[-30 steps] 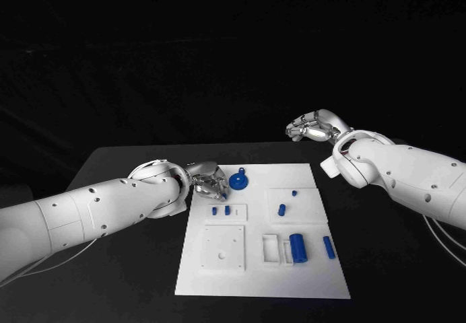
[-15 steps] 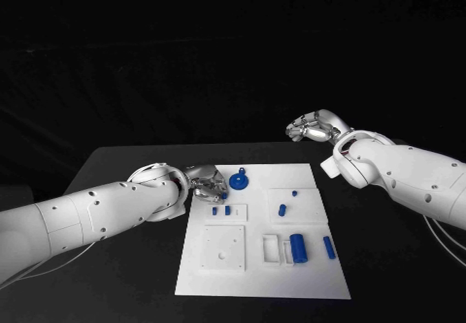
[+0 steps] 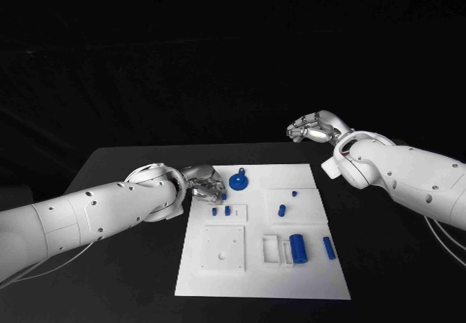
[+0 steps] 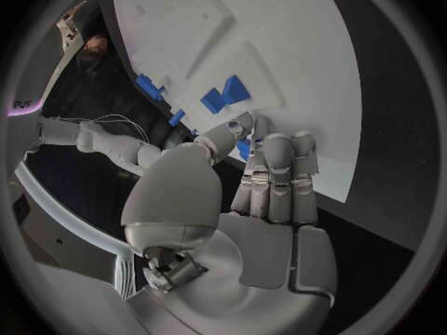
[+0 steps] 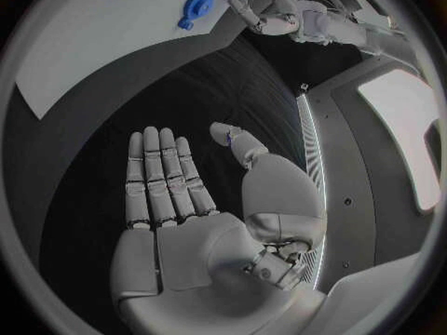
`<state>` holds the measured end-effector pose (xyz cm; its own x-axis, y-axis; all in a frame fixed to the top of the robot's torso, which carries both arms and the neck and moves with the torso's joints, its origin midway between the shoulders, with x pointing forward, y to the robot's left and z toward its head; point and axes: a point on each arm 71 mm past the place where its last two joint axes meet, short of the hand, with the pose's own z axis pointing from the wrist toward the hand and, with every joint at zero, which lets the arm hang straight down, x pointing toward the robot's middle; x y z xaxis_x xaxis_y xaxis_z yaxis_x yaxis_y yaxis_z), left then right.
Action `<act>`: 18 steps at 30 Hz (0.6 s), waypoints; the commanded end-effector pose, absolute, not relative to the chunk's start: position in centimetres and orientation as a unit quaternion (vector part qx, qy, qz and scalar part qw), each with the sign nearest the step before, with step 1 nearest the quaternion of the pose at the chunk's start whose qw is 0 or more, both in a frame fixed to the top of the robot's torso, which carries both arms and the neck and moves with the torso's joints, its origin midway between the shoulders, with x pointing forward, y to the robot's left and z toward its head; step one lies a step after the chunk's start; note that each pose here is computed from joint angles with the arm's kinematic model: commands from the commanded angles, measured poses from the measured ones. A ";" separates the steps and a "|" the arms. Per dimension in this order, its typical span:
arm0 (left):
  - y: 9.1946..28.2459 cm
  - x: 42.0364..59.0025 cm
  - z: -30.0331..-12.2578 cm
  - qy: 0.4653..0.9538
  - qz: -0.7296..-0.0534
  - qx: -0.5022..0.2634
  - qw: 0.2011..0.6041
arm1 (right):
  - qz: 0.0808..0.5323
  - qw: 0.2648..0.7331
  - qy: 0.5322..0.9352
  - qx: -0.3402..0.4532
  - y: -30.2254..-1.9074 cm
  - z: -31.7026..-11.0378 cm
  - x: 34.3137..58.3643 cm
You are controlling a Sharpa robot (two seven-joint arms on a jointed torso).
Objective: Assemble the parts on the task board
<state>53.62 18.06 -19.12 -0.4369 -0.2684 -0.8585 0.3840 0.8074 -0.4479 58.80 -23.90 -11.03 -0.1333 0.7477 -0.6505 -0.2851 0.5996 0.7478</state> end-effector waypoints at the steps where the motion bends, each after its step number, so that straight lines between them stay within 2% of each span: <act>1: 18.3 53.6 -19.2 0.792 -0.305 0.031 0.528 | 0.412 0.629 0.634 0.179 -23.9 -11.0 58.7; 7: 19.0 53.6 -19.1 0.789 -0.302 0.026 0.535 | 0.408 0.628 0.638 0.178 -24.3 -11.1 58.7; 11: 19.8 53.7 -18.8 0.779 -0.306 0.013 0.546 | 0.402 0.618 0.657 0.159 -24.4 -11.4 58.4; 14: 20.4 54.0 -18.3 0.769 -0.319 -0.015 0.554 | 0.399 0.608 0.672 0.143 -24.6 -11.6 58.2; 18: 21.7 54.4 -17.5 0.740 -0.349 -0.075 0.570 | 0.372 0.602 0.700 0.098 -25.1 -12.1 57.6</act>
